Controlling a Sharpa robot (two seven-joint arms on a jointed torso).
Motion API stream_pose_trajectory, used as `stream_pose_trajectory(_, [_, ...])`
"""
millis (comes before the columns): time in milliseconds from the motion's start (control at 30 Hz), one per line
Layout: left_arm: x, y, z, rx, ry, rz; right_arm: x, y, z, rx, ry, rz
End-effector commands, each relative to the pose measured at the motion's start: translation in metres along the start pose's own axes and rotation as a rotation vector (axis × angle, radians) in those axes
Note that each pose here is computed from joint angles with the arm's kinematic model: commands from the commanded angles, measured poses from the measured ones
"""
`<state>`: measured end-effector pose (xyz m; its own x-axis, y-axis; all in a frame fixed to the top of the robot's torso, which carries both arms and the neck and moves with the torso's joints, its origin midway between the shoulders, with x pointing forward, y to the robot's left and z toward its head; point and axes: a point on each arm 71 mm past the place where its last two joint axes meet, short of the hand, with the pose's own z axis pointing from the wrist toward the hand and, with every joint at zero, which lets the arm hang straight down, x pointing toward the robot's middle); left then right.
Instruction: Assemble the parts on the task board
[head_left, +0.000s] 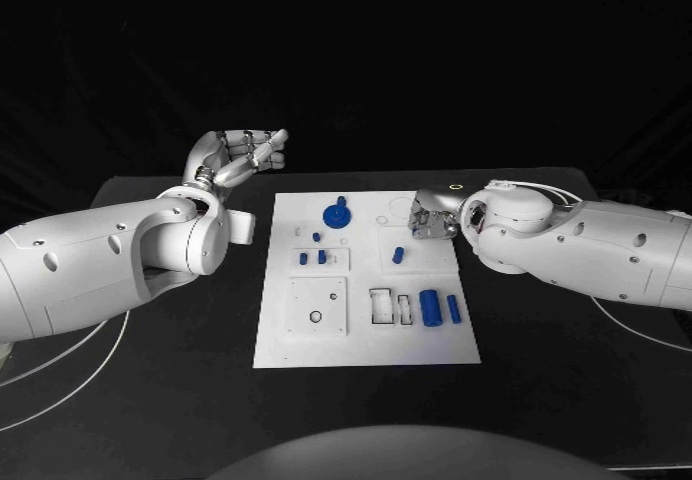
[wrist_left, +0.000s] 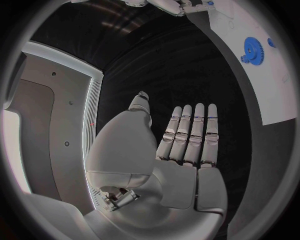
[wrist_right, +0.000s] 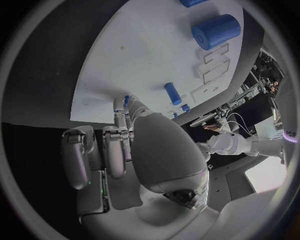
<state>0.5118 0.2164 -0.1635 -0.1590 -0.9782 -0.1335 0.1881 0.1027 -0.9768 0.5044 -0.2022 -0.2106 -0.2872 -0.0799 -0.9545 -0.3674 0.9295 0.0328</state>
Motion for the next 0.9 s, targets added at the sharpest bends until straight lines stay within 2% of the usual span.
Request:
stream_pose_trajectory(33, [0.0013, -0.0010, 0.0005, 0.007, 0.004, -0.006, 0.014, 0.000, 0.000, 0.021, 0.078, -0.033])
stream_pose_trajectory(300, [0.0003, -0.0006, 0.0008, 0.004, 0.003, -0.006, 0.015, 0.000, -0.001, 0.037, 0.079, -0.034])
stream_pose_trajectory(433, [0.0005, -0.0004, 0.0010, 0.003, 0.005, -0.006, 0.014, 0.000, -0.002, 0.037, 0.060, -0.029])
stream_pose_trajectory(633, [0.0013, -0.0003, 0.0013, 0.002, 0.008, -0.008, 0.011, 0.002, -0.005, 0.020, 0.000, -0.010])
stream_pose_trajectory(900, [0.0006, -0.0001, 0.0011, 0.000, 0.007, -0.008, 0.004, 0.002, -0.011, -0.014, -0.112, 0.032])
